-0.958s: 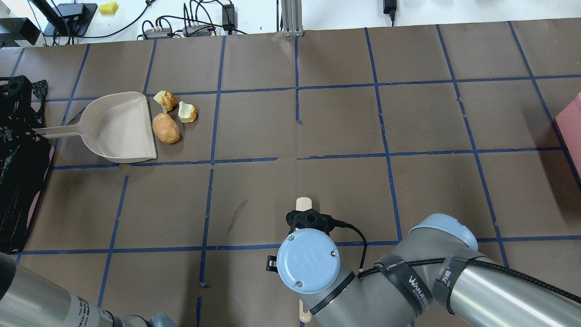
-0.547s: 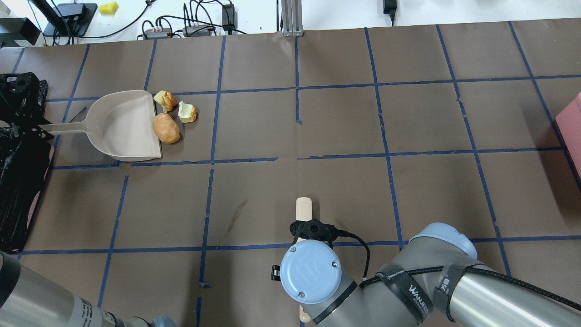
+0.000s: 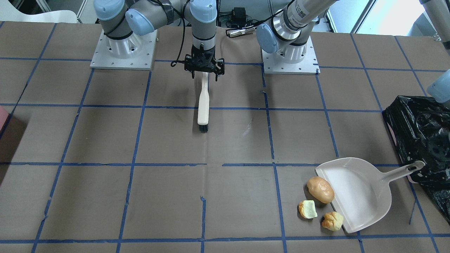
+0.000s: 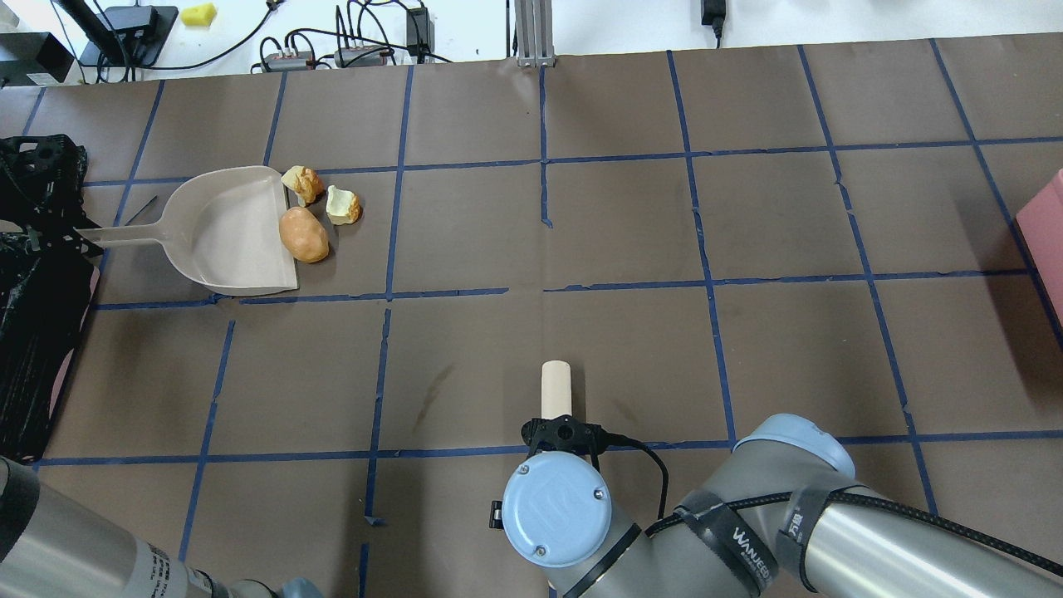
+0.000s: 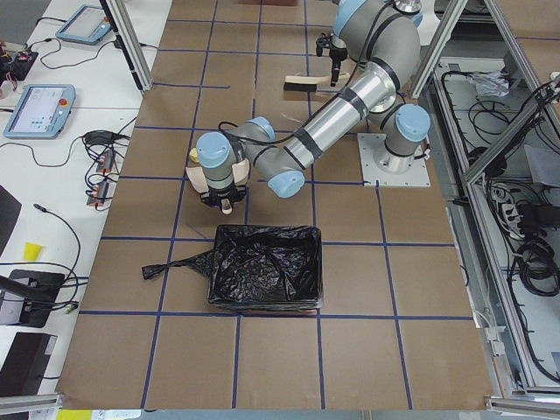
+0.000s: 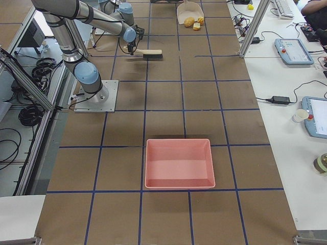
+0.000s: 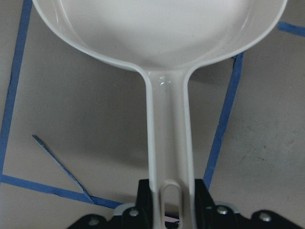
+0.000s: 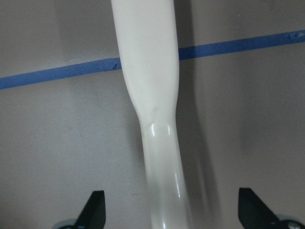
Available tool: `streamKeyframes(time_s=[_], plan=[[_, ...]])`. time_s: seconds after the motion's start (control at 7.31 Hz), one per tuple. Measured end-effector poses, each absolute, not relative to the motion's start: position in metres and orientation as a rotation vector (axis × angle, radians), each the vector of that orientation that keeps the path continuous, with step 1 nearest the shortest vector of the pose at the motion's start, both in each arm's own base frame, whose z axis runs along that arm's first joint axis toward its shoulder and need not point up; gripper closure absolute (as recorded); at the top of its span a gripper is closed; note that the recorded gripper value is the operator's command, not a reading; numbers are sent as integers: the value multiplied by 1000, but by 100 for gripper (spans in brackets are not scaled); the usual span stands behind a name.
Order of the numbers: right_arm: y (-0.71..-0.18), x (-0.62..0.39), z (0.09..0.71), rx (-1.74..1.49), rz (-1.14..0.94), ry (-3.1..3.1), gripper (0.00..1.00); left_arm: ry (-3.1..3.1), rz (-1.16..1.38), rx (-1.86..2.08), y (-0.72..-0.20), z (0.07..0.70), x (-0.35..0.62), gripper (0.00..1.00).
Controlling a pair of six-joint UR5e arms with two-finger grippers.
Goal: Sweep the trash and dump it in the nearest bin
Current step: 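Grasp the white brush handle with the right gripper and lift it, then carry the brush with the right gripper to the food pieces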
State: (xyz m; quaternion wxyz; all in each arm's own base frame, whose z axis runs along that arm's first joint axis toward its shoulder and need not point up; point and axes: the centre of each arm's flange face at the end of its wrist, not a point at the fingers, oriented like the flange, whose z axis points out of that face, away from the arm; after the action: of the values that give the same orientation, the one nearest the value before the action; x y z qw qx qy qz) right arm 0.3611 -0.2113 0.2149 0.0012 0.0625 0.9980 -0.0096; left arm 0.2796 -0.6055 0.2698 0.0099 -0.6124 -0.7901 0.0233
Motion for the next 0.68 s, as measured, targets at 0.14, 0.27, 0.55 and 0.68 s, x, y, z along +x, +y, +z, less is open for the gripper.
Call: streamKeyframes(time_s=[0.14, 0.27, 0.55, 0.68], plan=[[-211, 363, 213, 191, -32, 3132, 10, -2466, 73, -1911, -606, 269, 279, 100], [-210, 364, 213, 187, -35, 3131, 16, -2468, 73, -1909, -606, 268, 279, 100], [-211, 365, 213, 184, -36, 3130, 34, -2468, 73, -1909, -606, 268, 279, 100], [-211, 365, 213, 184, -37, 3129, 44, -2469, 74, -1908, -606, 268, 279, 100]])
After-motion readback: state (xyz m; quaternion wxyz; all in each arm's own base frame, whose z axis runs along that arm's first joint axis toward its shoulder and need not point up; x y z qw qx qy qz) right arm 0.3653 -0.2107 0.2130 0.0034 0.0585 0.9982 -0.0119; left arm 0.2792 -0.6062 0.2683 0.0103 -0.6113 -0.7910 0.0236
